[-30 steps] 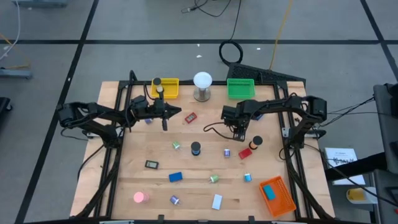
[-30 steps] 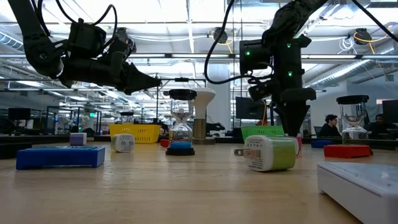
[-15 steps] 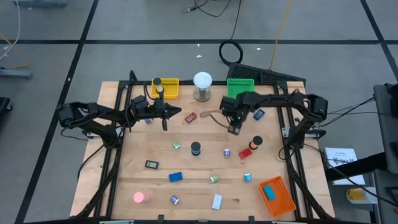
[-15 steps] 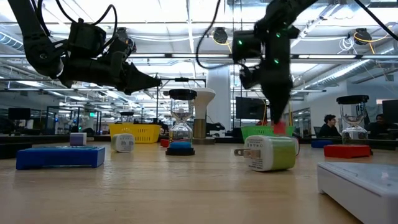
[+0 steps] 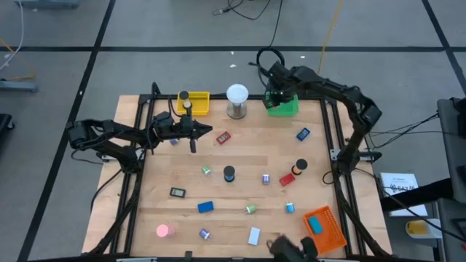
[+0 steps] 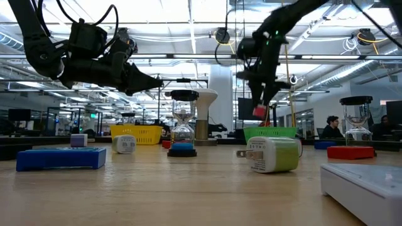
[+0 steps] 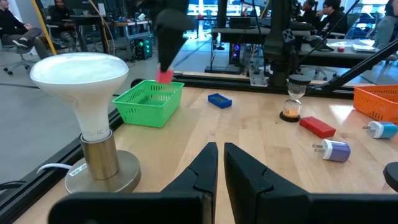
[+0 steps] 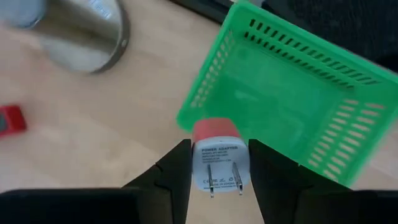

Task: Pick & Place Office items
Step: Put the pink charger adapter into the green bin

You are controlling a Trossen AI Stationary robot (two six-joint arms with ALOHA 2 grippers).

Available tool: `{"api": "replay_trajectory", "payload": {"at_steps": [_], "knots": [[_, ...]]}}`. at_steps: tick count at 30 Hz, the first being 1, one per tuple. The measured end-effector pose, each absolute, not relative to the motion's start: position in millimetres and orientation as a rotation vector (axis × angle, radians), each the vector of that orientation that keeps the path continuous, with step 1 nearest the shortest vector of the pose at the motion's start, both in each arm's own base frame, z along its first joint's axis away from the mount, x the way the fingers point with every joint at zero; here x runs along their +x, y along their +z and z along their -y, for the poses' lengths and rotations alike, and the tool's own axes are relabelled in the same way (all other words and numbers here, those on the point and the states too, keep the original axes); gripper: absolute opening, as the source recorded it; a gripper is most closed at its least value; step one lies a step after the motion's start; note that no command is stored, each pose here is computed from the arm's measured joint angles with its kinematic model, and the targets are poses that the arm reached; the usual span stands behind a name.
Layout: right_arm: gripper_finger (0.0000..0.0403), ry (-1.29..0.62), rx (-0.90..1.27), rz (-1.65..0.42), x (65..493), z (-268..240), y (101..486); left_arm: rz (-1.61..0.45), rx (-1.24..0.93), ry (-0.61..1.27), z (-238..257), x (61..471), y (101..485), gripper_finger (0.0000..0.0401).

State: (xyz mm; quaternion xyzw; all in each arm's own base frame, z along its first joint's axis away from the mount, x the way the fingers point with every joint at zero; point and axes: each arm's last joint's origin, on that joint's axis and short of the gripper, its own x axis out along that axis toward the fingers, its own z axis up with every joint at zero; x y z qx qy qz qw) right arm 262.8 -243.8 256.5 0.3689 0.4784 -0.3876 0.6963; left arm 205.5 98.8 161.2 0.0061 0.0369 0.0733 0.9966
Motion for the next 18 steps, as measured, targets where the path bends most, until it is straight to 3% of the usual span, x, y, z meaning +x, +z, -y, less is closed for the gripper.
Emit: {"api": "replay_trajectory", "payload": {"at_steps": [8, 18], "knots": [[0.0133, -0.939, 0.967, -1.089, 264.5, 297.9, 216.3, -0.069, 0.003, 0.148, -98.8, 205.5, 161.7, 0.0031], [0.0134, -1.044, 1.056, -1.027, 260.5, 324.6, 200.2, -0.068, -0.005, 0.148, -98.8, 205.5, 161.7, 0.0031]]}}
